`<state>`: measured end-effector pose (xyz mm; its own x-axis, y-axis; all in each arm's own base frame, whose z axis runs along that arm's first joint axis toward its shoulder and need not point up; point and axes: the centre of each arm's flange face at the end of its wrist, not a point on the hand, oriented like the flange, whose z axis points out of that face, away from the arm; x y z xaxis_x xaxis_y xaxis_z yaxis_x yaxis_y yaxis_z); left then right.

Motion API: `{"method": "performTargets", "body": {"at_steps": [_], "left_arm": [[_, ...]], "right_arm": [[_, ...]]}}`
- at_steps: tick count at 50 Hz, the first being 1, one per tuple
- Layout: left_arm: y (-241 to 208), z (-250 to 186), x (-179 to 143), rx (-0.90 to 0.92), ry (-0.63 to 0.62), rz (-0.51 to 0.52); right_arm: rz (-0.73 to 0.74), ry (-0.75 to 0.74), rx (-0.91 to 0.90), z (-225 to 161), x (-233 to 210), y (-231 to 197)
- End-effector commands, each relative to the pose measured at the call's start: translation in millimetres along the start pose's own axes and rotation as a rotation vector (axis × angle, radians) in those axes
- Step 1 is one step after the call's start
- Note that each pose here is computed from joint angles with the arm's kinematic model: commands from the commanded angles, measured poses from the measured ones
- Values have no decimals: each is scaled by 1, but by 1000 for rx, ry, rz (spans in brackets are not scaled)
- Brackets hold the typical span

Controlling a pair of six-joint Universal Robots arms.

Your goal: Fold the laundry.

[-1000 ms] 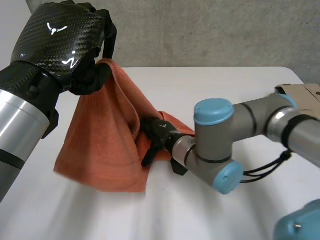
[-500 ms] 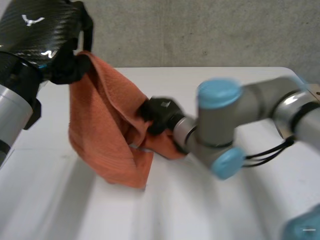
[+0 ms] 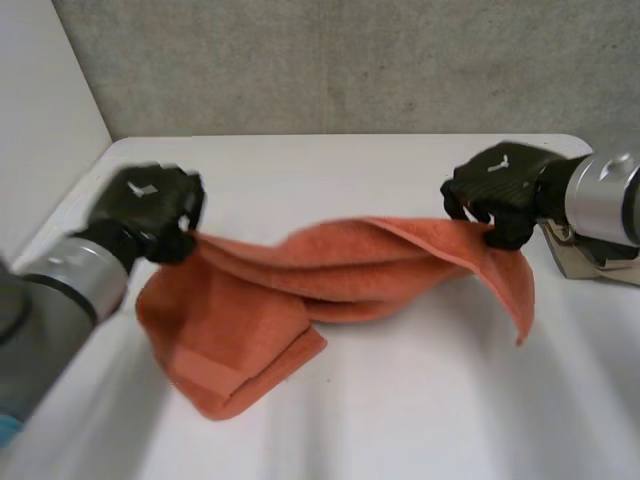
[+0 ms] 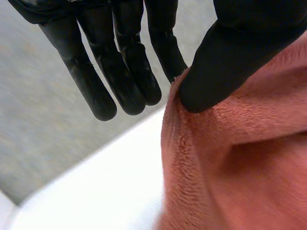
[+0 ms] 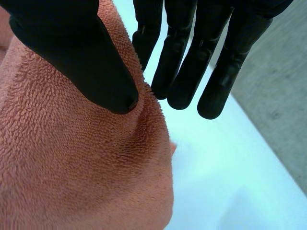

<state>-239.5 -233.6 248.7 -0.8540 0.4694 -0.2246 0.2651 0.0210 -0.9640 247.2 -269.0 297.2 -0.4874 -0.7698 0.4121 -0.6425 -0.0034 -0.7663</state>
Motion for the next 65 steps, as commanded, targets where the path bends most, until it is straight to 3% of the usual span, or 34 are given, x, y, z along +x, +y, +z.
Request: {"method": "performTargets", "body": {"at_steps": [1,7,13,21,27,31,39,53,60,65], "left_arm": [[36,30,26,-98,81,-2],[52,52,31,-119,85,1],[56,64,27,-118,26,7],[51,62,21,-108,2,6],[47,58,21,-97,2,7],[45,57,22,-94,1,7],[37,50,20,-75,-3,8],[39,46,21,-82,0,6],[40,45,20,-84,-3,5],[37,44,17,-80,-13,3]], "right_arm": [[-84,-64,-95,60,-4,43],[-122,4,-133,103,2,71],[-99,140,-84,106,12,62],[250,268,95,58,13,36],[531,238,137,38,-13,48],[635,220,120,41,-28,62],[688,195,127,77,-55,77],[703,226,108,145,-64,94],[682,356,134,148,-47,95],[659,357,148,137,-43,87]]}}
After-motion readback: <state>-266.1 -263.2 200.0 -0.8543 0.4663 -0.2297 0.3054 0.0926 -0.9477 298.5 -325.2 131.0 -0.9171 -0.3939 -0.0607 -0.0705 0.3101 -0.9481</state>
